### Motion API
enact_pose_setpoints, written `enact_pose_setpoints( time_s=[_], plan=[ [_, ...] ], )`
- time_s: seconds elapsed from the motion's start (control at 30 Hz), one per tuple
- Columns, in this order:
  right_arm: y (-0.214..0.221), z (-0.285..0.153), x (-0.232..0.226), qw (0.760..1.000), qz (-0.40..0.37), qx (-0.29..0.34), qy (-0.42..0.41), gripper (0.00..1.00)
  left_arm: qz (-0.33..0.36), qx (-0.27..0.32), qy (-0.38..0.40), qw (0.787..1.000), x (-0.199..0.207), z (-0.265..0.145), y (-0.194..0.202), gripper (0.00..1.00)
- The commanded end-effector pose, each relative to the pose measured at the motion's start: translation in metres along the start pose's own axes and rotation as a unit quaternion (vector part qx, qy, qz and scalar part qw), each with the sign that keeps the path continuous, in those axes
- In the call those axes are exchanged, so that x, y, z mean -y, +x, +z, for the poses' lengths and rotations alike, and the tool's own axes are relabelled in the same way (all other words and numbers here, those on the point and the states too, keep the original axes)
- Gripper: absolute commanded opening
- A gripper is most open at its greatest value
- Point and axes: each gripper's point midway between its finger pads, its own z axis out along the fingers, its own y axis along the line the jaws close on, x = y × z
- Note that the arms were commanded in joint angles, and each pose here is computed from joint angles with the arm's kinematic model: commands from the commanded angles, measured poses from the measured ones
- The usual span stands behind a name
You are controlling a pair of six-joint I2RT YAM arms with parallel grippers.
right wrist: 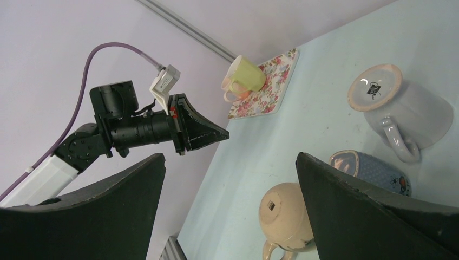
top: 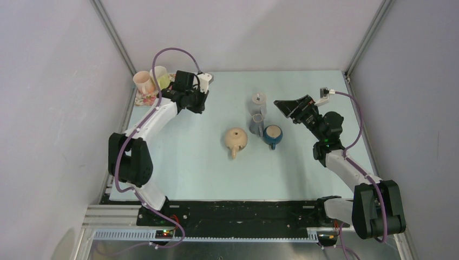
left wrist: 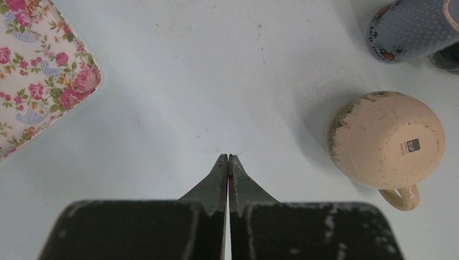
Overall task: Turn the mug right side up
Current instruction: Turn over the cup at the center of the board.
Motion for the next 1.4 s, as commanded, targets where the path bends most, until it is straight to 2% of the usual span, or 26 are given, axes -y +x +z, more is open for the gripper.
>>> enact_pose_setpoints(
  time_s=[0.0, 0.73, 0.9, 1.1, 1.17, 1.23, 1.27, 1.3, 1.33, 1.37],
  plan=[
    [-0.016, 0.002, -0.015, 0.999, -0.017, 0.023, -0.017, 0.96, 0.008, 0.038, -0.009, 0.999, 0.000, -0.013, -0.027, 0.00],
    [-0.010, 0.004, -0.014, 1.000, -0.020, 0.018, -0.015, 0.95, 0.014, 0.050, -0.003, 0.999, 0.004, -0.023, -0.031, 0.00],
    [-0.010, 0.004, -0.014, 1.000, -0.022, 0.018, -0.015, 0.95, 0.042, 0.030, 0.035, 0.998, 0.034, -0.012, -0.016, 0.00],
    [-0.009, 0.004, -0.012, 1.000, -0.023, 0.017, -0.012, 0.95, 0.113, 0.028, 0.081, 0.990, 0.086, -0.024, -0.008, 0.03],
    [-0.010, 0.004, -0.012, 0.999, -0.026, 0.018, -0.012, 0.95, 0.146, 0.029, 0.102, 0.984, 0.106, -0.031, -0.003, 0.15],
    [-0.010, 0.005, -0.012, 0.999, -0.028, 0.018, -0.013, 0.95, 0.163, 0.027, 0.116, 0.979, 0.123, -0.037, 0.004, 0.45],
    [-0.009, 0.005, -0.011, 0.999, -0.027, 0.017, -0.012, 0.95, 0.172, 0.025, 0.122, 0.977, 0.132, -0.038, 0.006, 0.52],
    [-0.009, 0.006, -0.010, 0.999, -0.026, 0.016, -0.011, 0.95, 0.173, 0.022, 0.122, 0.977, 0.136, -0.040, 0.010, 0.67],
    [-0.008, 0.006, -0.009, 1.000, -0.026, 0.015, -0.010, 0.95, 0.178, 0.019, 0.128, 0.975, 0.144, -0.041, 0.015, 0.73],
    [-0.008, 0.006, -0.008, 0.999, -0.027, 0.015, -0.008, 0.95, 0.172, 0.018, 0.131, 0.976, 0.149, -0.043, 0.016, 0.86]
  ],
)
